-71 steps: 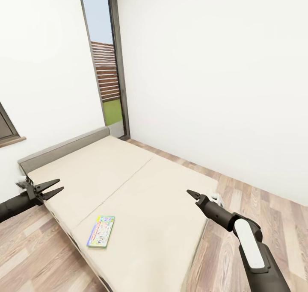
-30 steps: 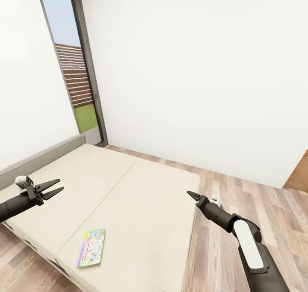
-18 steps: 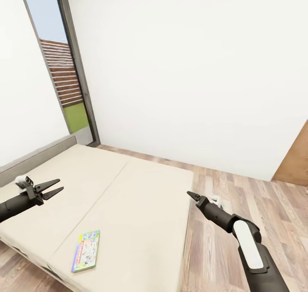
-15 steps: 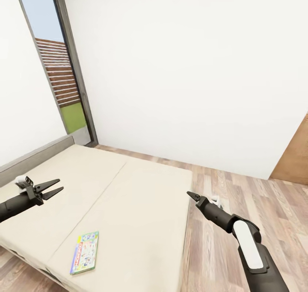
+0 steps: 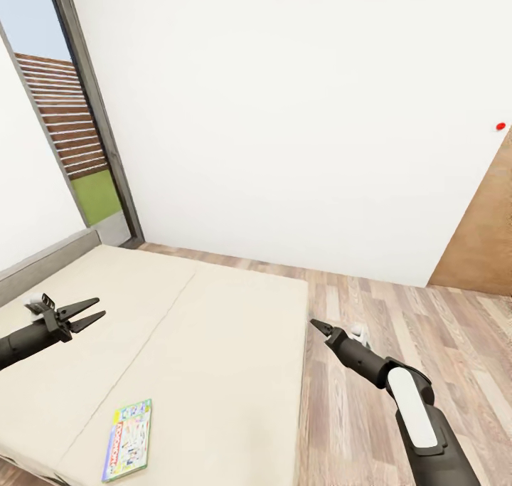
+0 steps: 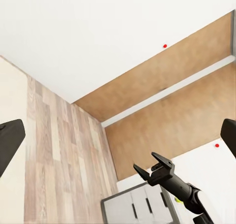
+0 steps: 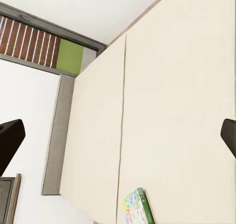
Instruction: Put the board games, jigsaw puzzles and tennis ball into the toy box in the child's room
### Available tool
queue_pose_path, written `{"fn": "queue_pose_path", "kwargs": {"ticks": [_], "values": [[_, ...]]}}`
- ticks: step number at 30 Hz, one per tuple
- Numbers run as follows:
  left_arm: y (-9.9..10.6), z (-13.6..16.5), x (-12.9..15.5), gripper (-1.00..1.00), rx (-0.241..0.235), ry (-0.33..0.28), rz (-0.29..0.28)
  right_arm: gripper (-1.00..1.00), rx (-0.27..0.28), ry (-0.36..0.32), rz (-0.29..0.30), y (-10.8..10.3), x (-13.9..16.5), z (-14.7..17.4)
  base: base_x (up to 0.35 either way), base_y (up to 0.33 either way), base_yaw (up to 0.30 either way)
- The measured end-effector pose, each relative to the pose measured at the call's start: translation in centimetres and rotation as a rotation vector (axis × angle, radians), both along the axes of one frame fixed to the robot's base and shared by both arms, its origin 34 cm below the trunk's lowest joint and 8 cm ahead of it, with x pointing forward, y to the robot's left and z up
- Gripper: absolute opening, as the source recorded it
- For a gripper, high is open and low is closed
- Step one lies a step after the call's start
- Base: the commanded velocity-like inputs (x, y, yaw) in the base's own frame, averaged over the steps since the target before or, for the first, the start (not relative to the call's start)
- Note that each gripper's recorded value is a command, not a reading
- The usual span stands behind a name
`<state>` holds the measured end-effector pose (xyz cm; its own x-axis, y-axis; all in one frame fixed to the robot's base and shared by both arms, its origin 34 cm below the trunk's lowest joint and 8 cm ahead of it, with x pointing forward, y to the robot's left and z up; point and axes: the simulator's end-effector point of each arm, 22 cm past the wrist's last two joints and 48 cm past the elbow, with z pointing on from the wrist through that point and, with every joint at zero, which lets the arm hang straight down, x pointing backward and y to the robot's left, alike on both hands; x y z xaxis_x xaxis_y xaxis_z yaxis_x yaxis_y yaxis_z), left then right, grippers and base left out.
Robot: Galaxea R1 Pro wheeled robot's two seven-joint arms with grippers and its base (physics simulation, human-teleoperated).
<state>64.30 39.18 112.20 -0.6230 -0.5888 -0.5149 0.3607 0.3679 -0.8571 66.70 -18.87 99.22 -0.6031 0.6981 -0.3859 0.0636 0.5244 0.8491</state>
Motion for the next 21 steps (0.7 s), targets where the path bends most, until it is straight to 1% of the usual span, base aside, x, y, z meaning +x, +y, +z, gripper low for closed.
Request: {"fn": "queue_pose_path", "kwargs": {"ticks": [6, 11, 17, 21], "values": [[0.0, -0.4, 0.1, 1.00, 0.000, 0.007, 0.000, 1.00, 0.003, 0.008, -0.009, -0.3, 0.0, -0.4, 0.081, 0.191, -0.169], [0.0, -0.7, 0.2, 1.00, 0.000, 0.013, 0.000, 1.00, 0.003, 0.014, -0.013, -0.5, 0.0, -0.8, 0.076, 0.072, -0.169], [0.1, -1.1, 0.2, 1.00, 0.001, 0.020, 0.000, 1.00, 0.004, 0.021, -0.013, -0.5, 0.0, -1.2, 0.016, 0.211, -0.169], [0.0, -1.3, 0.3, 1.00, 0.000, 0.024, 0.000, 1.00, 0.004, 0.026, -0.013, -0.5, 0.0, -1.4, 0.003, 0.095, -0.169]]}}
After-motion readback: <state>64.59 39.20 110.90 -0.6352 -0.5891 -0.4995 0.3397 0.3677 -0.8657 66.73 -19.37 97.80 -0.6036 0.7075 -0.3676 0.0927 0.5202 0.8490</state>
